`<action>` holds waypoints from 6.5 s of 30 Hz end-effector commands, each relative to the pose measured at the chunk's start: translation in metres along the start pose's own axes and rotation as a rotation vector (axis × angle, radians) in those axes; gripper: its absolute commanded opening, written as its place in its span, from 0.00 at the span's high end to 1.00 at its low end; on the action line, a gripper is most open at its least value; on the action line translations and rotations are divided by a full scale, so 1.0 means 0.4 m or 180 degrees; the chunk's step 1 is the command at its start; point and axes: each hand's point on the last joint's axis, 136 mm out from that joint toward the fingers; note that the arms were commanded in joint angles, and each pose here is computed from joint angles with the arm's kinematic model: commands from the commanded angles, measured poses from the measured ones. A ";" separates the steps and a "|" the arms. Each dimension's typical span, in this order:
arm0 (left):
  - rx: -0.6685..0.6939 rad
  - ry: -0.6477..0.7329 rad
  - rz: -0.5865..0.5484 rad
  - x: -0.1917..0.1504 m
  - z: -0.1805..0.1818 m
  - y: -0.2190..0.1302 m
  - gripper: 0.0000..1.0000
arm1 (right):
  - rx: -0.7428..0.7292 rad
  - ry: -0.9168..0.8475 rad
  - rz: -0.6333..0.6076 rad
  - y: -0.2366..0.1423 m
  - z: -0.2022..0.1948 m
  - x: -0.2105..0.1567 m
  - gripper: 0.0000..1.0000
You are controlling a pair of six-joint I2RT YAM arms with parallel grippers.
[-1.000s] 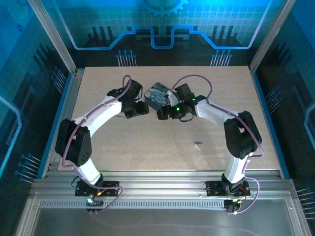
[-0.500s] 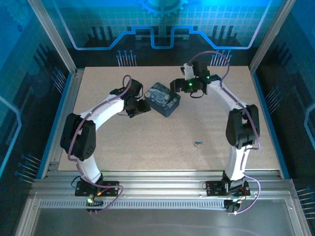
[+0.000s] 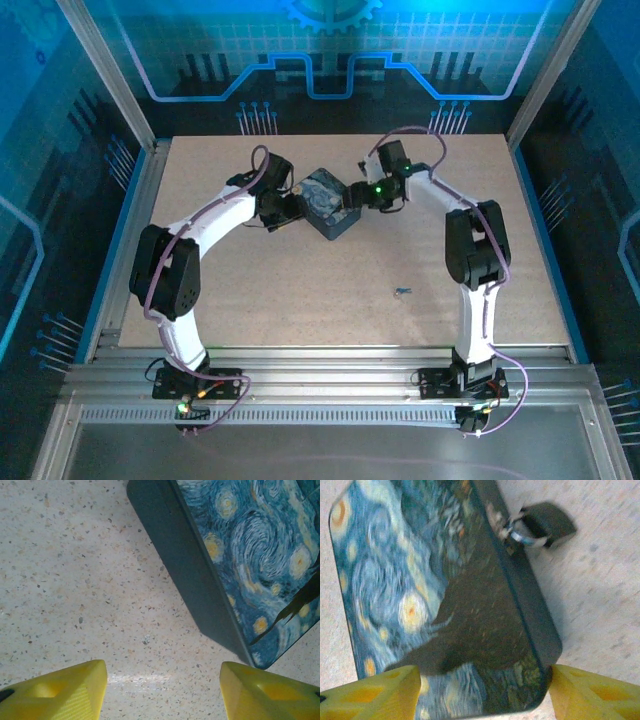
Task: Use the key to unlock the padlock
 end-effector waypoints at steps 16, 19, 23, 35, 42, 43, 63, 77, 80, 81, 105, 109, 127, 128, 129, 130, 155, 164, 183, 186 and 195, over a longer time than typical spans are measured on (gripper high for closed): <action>0.0199 -0.0180 -0.0144 0.039 0.103 -0.070 0.38 | 0.0659 -0.0535 0.0288 0.064 0.390 -0.179 0.30; 0.0212 -0.0172 -0.0189 0.047 0.110 -0.085 0.38 | 0.0740 -0.0461 0.0237 0.045 0.399 -0.170 0.30; 0.0244 -0.0139 -0.0223 0.057 0.116 -0.097 0.38 | 0.0703 -0.0431 0.0064 -0.021 0.373 -0.143 0.30; 0.0165 -0.0146 -0.0216 0.034 0.111 -0.125 0.37 | 0.0373 -0.0326 0.0147 0.018 0.250 -0.062 0.26; 0.0149 -0.0084 -0.0249 0.022 0.111 -0.162 0.36 | 0.0366 -0.0305 0.0294 0.090 0.233 -0.073 0.30; 0.0163 -0.0064 -0.0255 0.020 0.113 -0.166 0.36 | 0.0409 -0.0335 0.0327 0.097 0.243 -0.083 0.32; 0.0302 -0.0022 -0.0372 0.018 0.137 -0.197 0.36 | 0.0850 -0.0896 0.0471 0.125 0.485 -0.207 0.31; 0.0170 -0.0135 -0.0298 -0.090 0.019 -0.152 0.35 | 0.0541 -0.0404 0.0083 -0.062 0.199 -0.140 0.30; 0.0214 -0.0303 -0.0349 -0.099 -0.026 -0.105 0.35 | 0.0393 -0.0122 -0.0006 -0.088 0.124 -0.133 0.33; 0.0207 -0.0329 -0.0381 -0.100 -0.047 -0.084 0.36 | 0.0344 -0.0044 -0.0029 -0.096 0.100 -0.135 0.33; 0.0467 -0.0312 -0.0218 -0.193 -0.140 0.084 0.35 | -0.1072 0.1453 0.0353 -0.334 -0.166 -0.593 0.47; 0.0409 -0.0284 -0.0211 -0.191 -0.150 0.081 0.35 | -0.0811 0.1670 0.0276 -0.299 -0.147 -0.607 0.48; 0.0288 -0.0142 -0.0217 -0.189 -0.163 0.063 0.35 | -0.1187 0.1631 0.0372 -0.180 -0.175 -0.572 0.56; 0.0274 -0.0142 -0.0216 -0.189 -0.165 0.063 0.35 | -0.1232 0.1623 0.0393 -0.175 -0.181 -0.572 0.58; 0.0263 -0.0143 -0.0216 -0.189 -0.165 0.061 0.35 | -0.1274 0.1614 0.0416 -0.172 -0.187 -0.573 0.60; 0.0262 -0.0138 -0.0216 -0.190 -0.163 0.060 0.35 | -0.1307 0.1612 0.0442 -0.169 -0.193 -0.576 0.61; 0.0222 0.0271 -0.0216 -0.183 -0.139 0.001 0.34 | -0.0537 0.0323 0.0347 -0.167 -0.056 -0.474 0.91; -0.0841 0.0062 0.0209 -0.191 -0.160 -0.027 0.33 | 0.0493 -0.0357 0.0082 -0.224 0.117 -0.420 0.92; -0.1694 -0.1665 0.0826 -0.263 -0.212 -0.010 0.32 | 0.1217 -0.0439 -0.0145 -0.245 0.250 -0.310 0.89; -0.1766 -0.1910 0.0849 -0.254 -0.222 -0.011 0.32 | 0.1217 -0.0394 -0.0145 -0.228 0.253 -0.300 0.89; -0.1740 -0.2114 0.0929 -0.257 -0.245 -0.013 0.32 | 0.1282 -0.0382 -0.0116 -0.193 0.268 -0.294 0.89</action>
Point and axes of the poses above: each hand's point on the last joint's axis, 136 mm out from that joint toward the fingers, its own y axis out along the fingers, its own z axis along the line the jaws close on, x = y × z, and after that the axes turned 6 degrees about y, right-handed
